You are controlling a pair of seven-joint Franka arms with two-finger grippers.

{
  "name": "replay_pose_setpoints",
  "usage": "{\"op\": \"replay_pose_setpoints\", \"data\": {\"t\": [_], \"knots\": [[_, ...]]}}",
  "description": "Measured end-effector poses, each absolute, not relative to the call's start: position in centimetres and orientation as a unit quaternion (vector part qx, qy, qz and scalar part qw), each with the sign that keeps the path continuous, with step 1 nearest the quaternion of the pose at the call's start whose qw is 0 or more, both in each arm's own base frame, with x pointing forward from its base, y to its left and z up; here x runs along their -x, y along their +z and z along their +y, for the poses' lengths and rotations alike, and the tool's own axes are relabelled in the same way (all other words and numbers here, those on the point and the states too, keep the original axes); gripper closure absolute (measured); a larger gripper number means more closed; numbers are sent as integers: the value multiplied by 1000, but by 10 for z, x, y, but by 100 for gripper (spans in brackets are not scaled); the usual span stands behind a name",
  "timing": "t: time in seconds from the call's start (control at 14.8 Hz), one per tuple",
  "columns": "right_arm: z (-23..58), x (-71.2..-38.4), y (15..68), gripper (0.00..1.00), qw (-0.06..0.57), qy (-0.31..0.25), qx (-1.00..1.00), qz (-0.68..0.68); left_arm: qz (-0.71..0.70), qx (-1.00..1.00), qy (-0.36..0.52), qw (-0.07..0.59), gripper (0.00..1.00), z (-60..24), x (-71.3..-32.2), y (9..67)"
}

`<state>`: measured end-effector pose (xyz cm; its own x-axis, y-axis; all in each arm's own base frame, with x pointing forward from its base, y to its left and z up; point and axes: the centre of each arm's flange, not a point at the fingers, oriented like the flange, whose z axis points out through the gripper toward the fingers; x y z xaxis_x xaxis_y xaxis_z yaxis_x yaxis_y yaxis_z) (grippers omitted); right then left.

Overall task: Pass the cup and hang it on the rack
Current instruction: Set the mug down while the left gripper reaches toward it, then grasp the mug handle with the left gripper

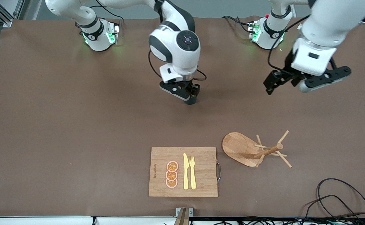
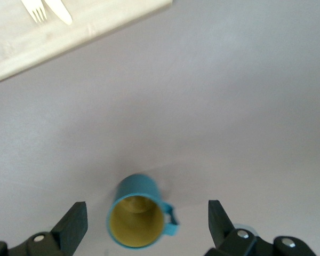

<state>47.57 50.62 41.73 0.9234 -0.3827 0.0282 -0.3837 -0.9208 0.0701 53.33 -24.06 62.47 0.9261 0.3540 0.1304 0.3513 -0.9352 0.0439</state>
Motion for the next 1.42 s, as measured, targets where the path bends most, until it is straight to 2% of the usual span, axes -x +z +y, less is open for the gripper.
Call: {"op": "replay_pose_setpoints", "data": {"t": [0.34, 0.68, 0.88, 1.15, 1.42], "knots": [[399, -521, 512, 0, 44, 2, -990, -132, 210, -971, 105, -41, 0, -333, -496, 597], [271, -565, 568, 0, 44, -4, -997, -56, 240, -954, 157, -86, 0, -441, -445, 530], [195, -586, 586, 0, 41, -4, -999, -8, 272, -934, 206, -110, 0, -500, -408, 470], [95, -602, 602, 0, 37, 0, -999, -4, 269, -913, 271, -143, 0, -565, -352, 359], [10, -602, 617, 0, 36, 3, -999, 21, 275, -898, 307, -155, 0, -587, -329, 275]]}}
